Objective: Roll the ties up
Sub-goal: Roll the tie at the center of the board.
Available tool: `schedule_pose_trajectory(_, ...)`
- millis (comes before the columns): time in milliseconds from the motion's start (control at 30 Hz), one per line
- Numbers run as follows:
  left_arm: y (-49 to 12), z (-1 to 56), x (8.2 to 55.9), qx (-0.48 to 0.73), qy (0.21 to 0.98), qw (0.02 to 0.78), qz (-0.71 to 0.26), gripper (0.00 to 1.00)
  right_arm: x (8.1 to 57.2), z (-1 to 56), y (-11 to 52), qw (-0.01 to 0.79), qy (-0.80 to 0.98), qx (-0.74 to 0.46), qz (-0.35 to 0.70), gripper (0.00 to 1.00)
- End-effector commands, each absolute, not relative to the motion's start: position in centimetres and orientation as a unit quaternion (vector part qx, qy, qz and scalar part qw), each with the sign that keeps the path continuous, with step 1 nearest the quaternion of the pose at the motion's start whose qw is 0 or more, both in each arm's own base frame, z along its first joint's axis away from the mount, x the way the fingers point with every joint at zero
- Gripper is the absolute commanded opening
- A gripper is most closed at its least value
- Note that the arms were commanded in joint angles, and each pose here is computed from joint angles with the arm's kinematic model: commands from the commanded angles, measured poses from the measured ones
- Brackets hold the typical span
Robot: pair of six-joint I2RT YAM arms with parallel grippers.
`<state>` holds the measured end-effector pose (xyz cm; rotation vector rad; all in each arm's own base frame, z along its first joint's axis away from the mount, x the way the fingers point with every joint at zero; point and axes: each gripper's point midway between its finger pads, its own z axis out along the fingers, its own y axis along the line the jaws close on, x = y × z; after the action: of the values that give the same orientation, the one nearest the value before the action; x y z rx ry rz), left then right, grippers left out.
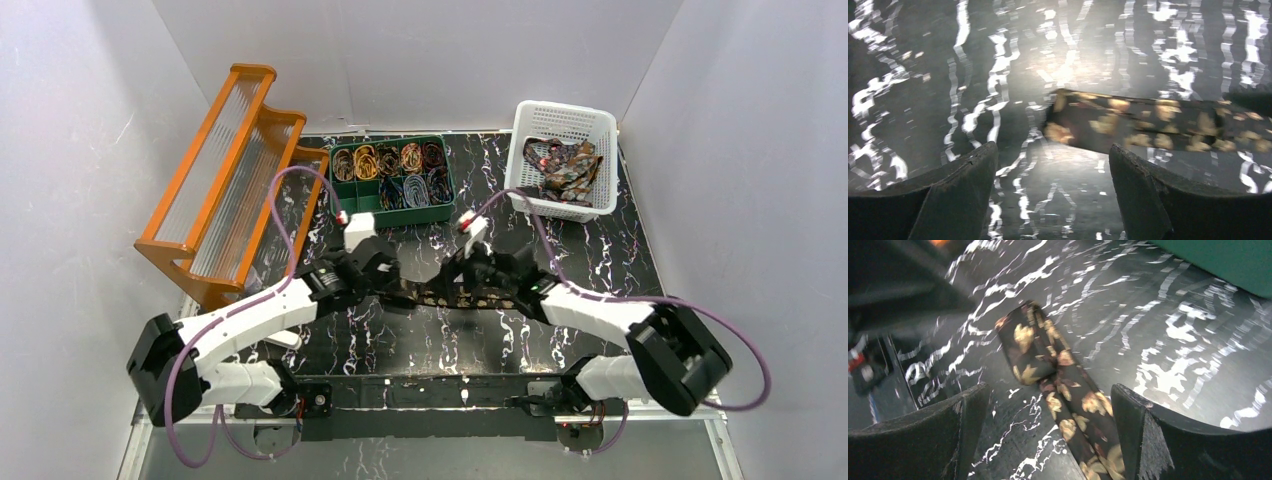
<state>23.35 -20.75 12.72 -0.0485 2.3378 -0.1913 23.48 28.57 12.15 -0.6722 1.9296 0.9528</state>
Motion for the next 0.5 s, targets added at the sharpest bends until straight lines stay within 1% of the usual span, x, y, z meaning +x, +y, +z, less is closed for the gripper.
schedule_pose_trajectory(0, -16.5, 11.8, 22.7, -0.057, 0.922, 0.377, -0.065, 0.81, 22.9, 13.7, 33.4, 0.510, 0.646, -0.448, 0.348, 0.99)
schedule_pose_trajectory(200, -13.9, 10.7, 22.1, -0.075, 0.928, 0.361, -0.048, 0.87, 22.0, 10.9, 37.7, 0.486, 0.599, -0.543, 0.332, 0.99)
schedule_pose_trajectory(333, -13.3, 10.4, 21.7, -0.081, 0.928, 0.360, -0.052, 0.89, 22.7, 10.0, 38.9, 0.490, 0.592, -0.552, 0.324, 0.99)
schedule_pose_trajectory(467, -13.1, 10.3, 21.5, -0.081, 0.928, 0.359, -0.057, 0.90, 22.3, 8.5, 40.1, 0.453, 0.591, -0.575, 0.340, 0.99)
